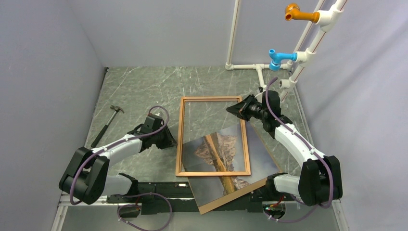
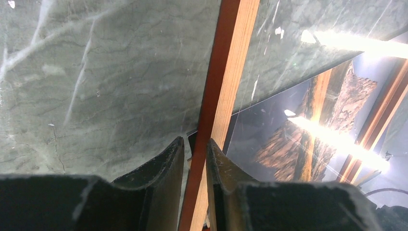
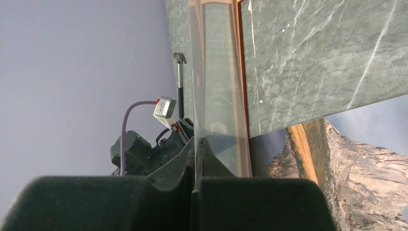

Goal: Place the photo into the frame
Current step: Place the photo frame item in the photo frame.

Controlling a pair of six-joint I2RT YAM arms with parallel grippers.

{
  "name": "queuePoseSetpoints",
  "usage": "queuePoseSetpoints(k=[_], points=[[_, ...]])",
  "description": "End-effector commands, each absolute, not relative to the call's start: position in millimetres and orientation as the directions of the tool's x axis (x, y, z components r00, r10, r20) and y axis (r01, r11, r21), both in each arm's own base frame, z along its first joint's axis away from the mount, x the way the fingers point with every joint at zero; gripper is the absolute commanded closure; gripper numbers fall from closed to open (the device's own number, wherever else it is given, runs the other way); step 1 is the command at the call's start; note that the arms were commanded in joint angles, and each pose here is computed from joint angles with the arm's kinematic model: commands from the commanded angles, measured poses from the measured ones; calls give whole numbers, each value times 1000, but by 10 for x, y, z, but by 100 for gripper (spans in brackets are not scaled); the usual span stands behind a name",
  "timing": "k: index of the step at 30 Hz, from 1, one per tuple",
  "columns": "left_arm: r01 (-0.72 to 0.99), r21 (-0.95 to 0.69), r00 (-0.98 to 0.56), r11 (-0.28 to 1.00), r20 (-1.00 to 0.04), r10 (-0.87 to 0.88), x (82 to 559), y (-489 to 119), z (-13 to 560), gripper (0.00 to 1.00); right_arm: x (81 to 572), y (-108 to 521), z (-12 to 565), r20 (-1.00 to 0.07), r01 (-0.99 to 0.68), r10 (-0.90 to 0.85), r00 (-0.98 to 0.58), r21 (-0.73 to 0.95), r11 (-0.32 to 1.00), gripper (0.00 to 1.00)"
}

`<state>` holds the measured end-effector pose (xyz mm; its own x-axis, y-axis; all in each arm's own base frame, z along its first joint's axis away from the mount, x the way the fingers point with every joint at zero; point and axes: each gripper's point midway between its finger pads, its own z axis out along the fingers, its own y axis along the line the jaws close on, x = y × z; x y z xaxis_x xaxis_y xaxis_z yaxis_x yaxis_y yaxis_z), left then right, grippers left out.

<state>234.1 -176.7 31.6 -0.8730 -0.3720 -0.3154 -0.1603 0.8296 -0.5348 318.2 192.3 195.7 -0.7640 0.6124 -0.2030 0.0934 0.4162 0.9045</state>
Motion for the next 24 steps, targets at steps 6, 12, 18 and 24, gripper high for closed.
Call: queuePoseSetpoints(k=[6,12,18,24], points=[[-142,-492,-876,859,-341,-341,2378,-1745,304,74,3167,1978,2335,-214,13,618,-757,940,342,100],[-142,-489,-876,861,-343,-339,2380,-1743,305,74,3135,1991,2332,-218,13,618,-756,938,348,100],[-140,-485,-879,863,-340,-334,2371,-1749,290,74,3092,2030,2192,-200,32,601,-774,935,353,100],[-140,-481,-879,866,-341,-332,2370,-1746,292,75,3073,2050,2130,-196,35,583,-789,932,360,100]])
